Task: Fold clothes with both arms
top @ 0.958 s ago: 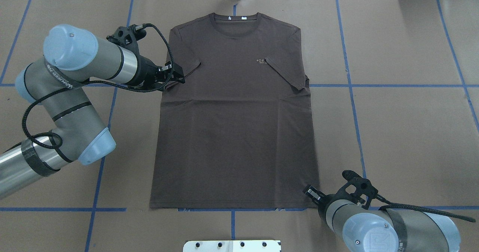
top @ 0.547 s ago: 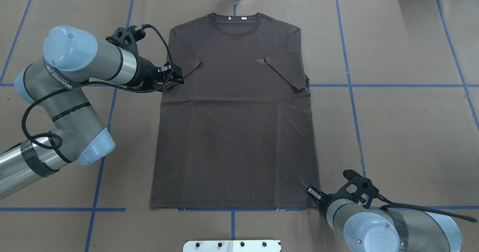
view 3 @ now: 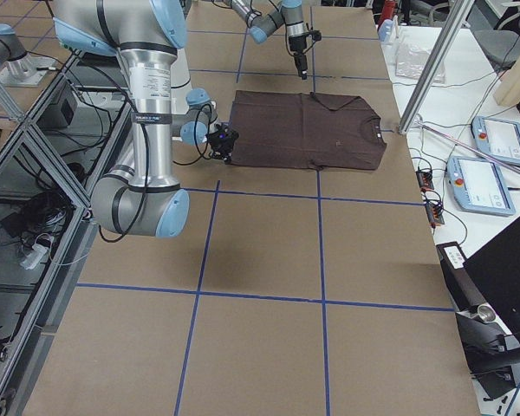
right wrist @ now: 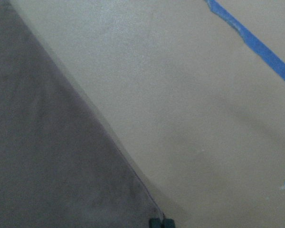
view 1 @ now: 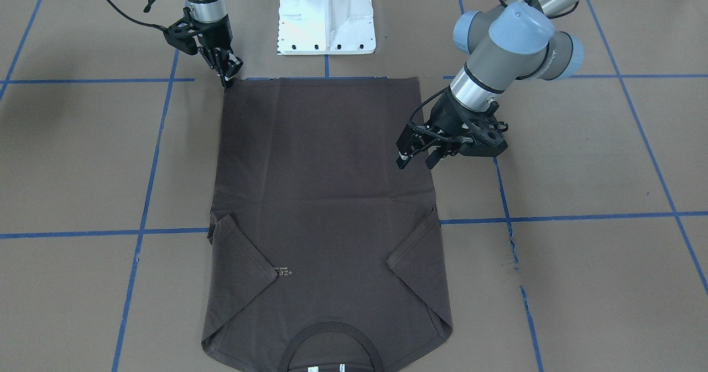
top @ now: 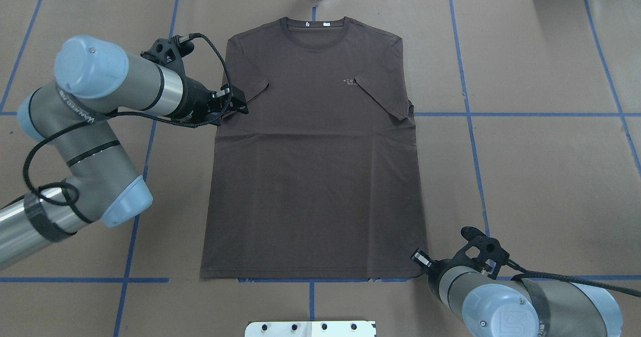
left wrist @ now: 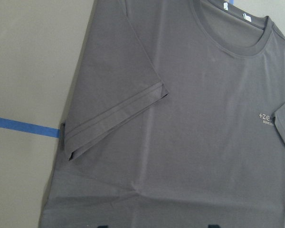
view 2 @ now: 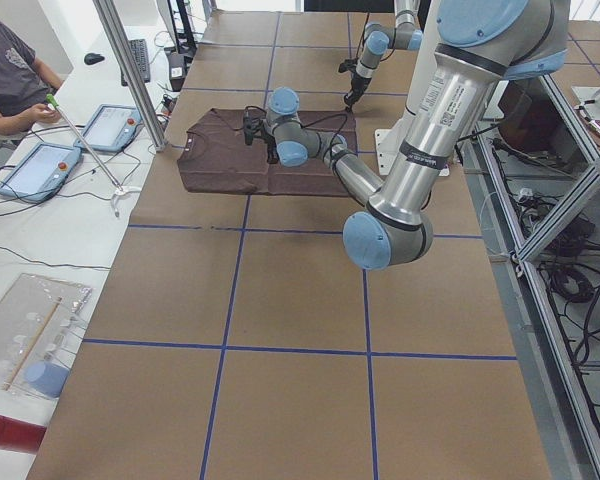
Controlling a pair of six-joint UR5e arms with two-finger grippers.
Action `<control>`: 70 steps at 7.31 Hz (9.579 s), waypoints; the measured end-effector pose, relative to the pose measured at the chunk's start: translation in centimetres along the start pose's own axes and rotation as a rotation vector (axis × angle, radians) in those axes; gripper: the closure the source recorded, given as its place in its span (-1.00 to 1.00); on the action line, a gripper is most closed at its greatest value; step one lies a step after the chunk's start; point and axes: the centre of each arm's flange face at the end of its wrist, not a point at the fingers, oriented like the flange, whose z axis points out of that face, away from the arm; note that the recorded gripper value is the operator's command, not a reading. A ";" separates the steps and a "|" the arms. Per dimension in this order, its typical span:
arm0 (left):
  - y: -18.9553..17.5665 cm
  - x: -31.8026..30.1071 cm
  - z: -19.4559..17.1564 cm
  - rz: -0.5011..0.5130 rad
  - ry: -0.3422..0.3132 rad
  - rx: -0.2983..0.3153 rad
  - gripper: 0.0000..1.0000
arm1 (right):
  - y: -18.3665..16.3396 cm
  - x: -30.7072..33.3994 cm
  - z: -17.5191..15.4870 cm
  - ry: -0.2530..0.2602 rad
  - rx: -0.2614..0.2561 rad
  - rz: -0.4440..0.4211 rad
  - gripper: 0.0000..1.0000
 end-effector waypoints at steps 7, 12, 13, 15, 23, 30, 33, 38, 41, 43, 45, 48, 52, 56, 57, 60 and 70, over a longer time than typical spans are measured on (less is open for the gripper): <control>23.8 -8.3 1.9 -0.137 -0.272 0.069 -0.27 | -0.8 -0.9 -2.1 0.020 -0.030 0.013 1.00; 28.5 -9.8 3.3 -0.142 -0.340 0.013 -0.13 | -0.9 -0.9 -2.1 0.019 -0.028 0.013 1.00; 28.7 -9.9 3.3 -0.144 -0.343 0.010 0.05 | -1.0 -0.8 -2.2 0.019 -0.028 0.014 1.00; 28.7 -10.1 3.4 -0.146 -0.350 0.011 1.00 | -1.0 -0.8 -2.3 0.019 -0.028 0.014 1.00; 30.3 -4.8 -5.8 -0.191 -0.327 -0.127 1.00 | 0.9 1.3 -8.2 -0.011 -0.132 -0.033 1.00; 6.0 0.2 0.4 -0.147 -0.300 0.207 1.00 | -16.4 -18.7 -3.7 -0.054 0.076 -0.025 1.00; -3.5 0.0 3.8 -0.180 -0.274 0.315 1.00 | -28.2 -26.4 1.5 0.017 0.142 0.022 1.00; -9.6 0.6 9.0 -0.160 -0.263 0.393 1.00 | -35.0 -32.1 7.0 0.067 0.146 0.058 1.00; -11.1 0.1 9.2 -0.137 -0.263 0.407 0.58 | -35.6 -33.4 7.8 0.073 0.149 0.048 0.55; -11.1 -0.4 9.3 -0.120 -0.223 0.406 0.42 | -35.8 -33.4 8.8 0.055 0.148 0.045 -0.33; -10.7 -2.0 9.3 -0.106 -0.174 0.403 0.43 | -35.3 -33.3 7.9 0.019 0.143 0.048 -1.00; -10.2 -3.8 8.7 -0.093 -0.116 0.395 0.42 | -27.5 -24.6 4.1 -0.083 0.053 0.016 -1.00; -9.7 -3.2 8.3 -0.096 -0.094 0.378 0.42 | -19.5 -17.0 5.6 -0.036 -0.031 0.113 -0.66; -9.3 -2.0 7.3 -0.093 -0.071 0.381 0.42 | -19.2 -15.1 7.8 0.014 -0.018 0.127 1.00; -9.3 -2.0 7.2 -0.093 -0.070 0.383 0.42 | -19.4 -15.0 7.9 0.016 -0.016 0.129 1.00; -9.3 -1.9 7.2 -0.092 -0.069 0.383 0.42 | -19.5 -14.5 6.8 0.004 -0.027 0.132 1.00; -0.3 -0.1 0.8 -0.119 0.075 0.084 0.35 | -3.8 -0.5 -8.4 0.108 -0.520 0.001 -1.00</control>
